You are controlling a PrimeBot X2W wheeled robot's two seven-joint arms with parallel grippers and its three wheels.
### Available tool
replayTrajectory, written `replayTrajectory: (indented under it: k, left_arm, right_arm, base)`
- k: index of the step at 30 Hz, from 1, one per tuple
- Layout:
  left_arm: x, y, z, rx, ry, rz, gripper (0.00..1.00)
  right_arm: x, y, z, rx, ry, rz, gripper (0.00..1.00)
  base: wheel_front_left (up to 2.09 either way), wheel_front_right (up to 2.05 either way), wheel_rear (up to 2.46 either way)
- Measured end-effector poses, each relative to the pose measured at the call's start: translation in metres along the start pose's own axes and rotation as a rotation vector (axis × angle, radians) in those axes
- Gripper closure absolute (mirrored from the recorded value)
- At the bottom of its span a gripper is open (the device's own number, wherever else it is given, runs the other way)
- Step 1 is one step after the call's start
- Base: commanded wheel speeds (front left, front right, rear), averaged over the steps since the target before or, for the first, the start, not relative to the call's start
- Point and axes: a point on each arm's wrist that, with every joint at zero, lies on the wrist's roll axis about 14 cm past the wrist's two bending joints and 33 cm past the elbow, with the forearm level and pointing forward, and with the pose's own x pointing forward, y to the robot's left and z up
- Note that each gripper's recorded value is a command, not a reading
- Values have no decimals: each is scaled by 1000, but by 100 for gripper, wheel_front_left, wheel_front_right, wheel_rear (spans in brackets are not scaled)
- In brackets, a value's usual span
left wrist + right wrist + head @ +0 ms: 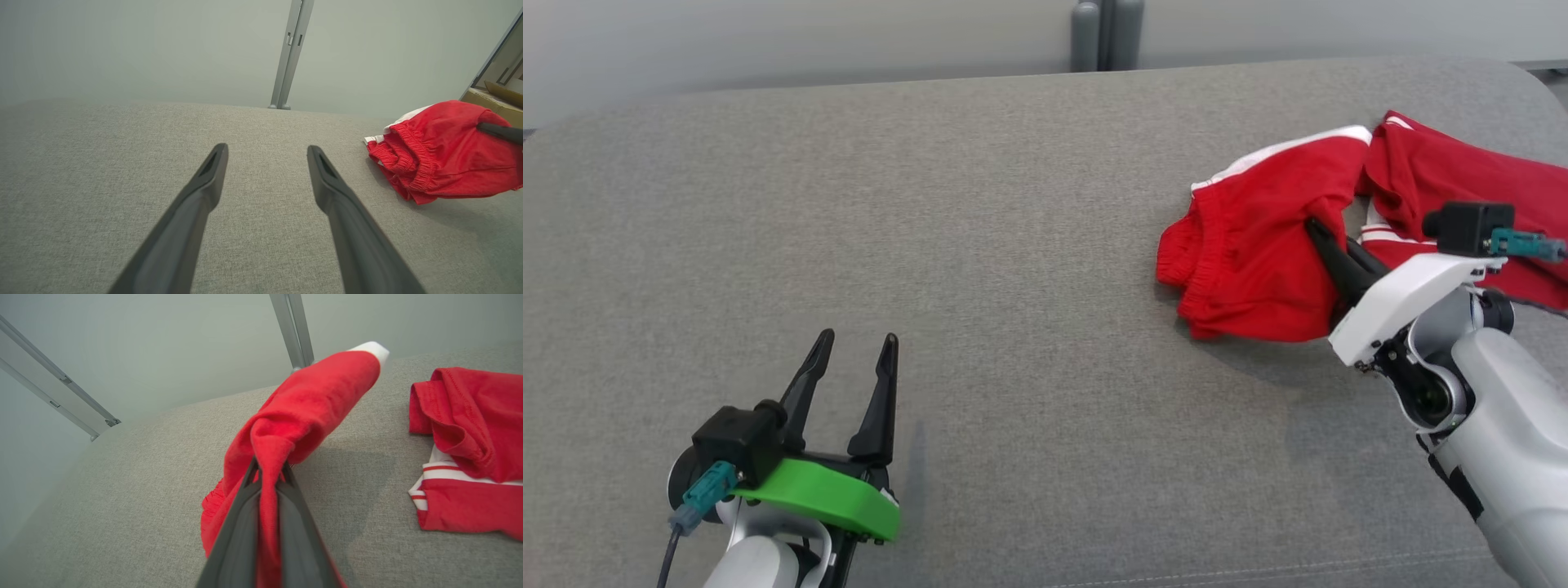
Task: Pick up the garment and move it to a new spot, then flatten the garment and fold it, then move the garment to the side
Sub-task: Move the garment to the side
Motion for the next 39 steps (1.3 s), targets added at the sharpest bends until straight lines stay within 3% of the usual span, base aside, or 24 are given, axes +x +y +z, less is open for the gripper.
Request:
replayTrajectory:
  k: [9,17,25,34,39]
  left_arm:
    - [27,-29,-17,-10,57,-109,0]
    - [42,-22,-41,-27,119,-105,0]
    - [59,-15,-50,-35,128,-101,0]
    - [60,1,-58,-27,147,-63,0]
    - [61,5,-60,-26,150,-52,0]
  right_arm:
    - [-7,-60,46,-107,-1,-99,100]
    - [4,-103,64,-132,33,-161,100]
    - [32,-99,79,-138,15,-114,100]
    - [68,-49,93,-179,-9,44,100]
    - [64,-67,84,-207,56,8,100]
  base:
    - [0,0,0]
    - [0,0,0]
    - [0,0,0]
    - [0,0,0]
    - [0,0,0]
